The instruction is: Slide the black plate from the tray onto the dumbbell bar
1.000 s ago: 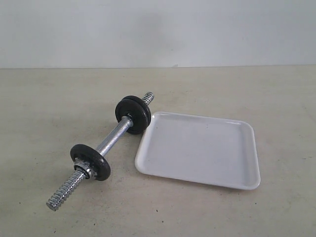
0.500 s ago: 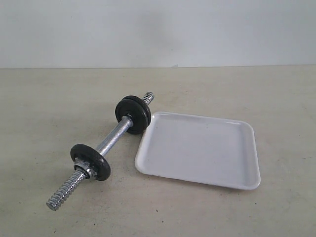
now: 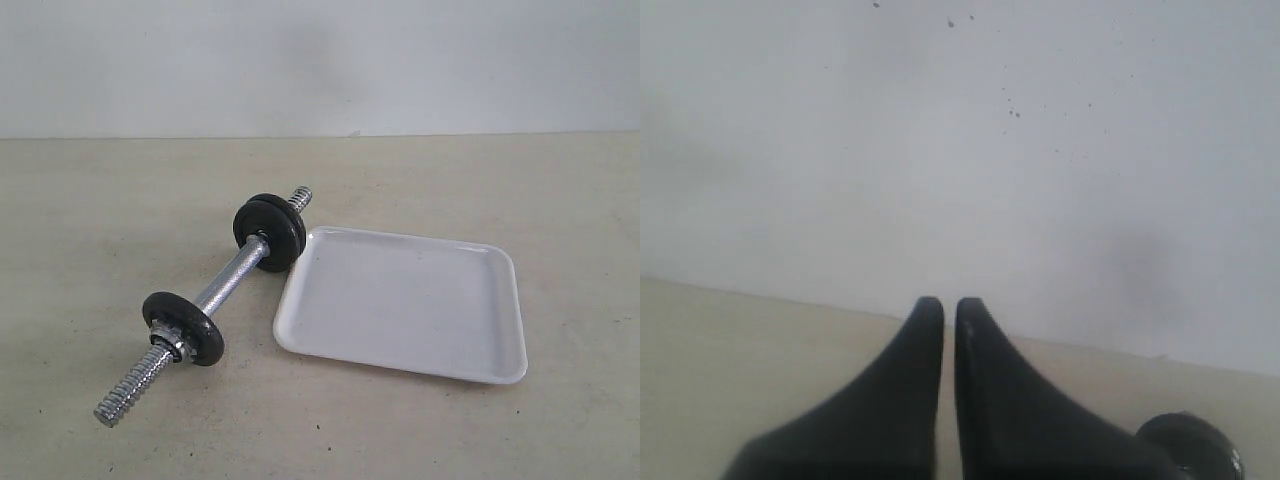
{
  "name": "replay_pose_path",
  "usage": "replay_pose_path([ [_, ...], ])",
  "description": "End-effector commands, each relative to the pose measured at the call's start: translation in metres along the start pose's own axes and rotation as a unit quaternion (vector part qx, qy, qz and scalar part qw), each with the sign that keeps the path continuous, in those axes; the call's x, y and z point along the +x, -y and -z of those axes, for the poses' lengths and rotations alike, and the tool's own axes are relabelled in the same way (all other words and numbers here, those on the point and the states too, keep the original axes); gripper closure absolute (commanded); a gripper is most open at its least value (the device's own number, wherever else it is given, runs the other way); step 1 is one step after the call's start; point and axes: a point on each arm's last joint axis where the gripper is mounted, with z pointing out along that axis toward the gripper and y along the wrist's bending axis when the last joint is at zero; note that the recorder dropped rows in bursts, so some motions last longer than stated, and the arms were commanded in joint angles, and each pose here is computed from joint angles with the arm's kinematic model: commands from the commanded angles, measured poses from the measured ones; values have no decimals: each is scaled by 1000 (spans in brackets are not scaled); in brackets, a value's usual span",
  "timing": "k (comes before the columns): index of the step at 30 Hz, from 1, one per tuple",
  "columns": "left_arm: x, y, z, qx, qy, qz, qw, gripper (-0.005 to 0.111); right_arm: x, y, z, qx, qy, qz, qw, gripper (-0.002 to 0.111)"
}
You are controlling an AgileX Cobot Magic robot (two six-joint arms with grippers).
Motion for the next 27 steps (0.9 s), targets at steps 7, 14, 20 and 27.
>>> replay_pose_path([
  [7, 42, -7, -2, -11, -91, -57, 994, 102, -1, 0, 0, 1, 4, 0, 1000, 109],
  [14, 53, -10, 1, -19, -156, -83, 984, 102, -1, 0, 0, 1, 4, 0, 1000, 109],
  [20, 54, -10, 2, -20, -160, -82, 983, 102, -1, 0, 0, 1, 4, 0, 1000, 109],
  [27, 52, -9, 1, -18, -152, -81, 985, 102, -1, 0, 0, 1, 4, 0, 1000, 109],
])
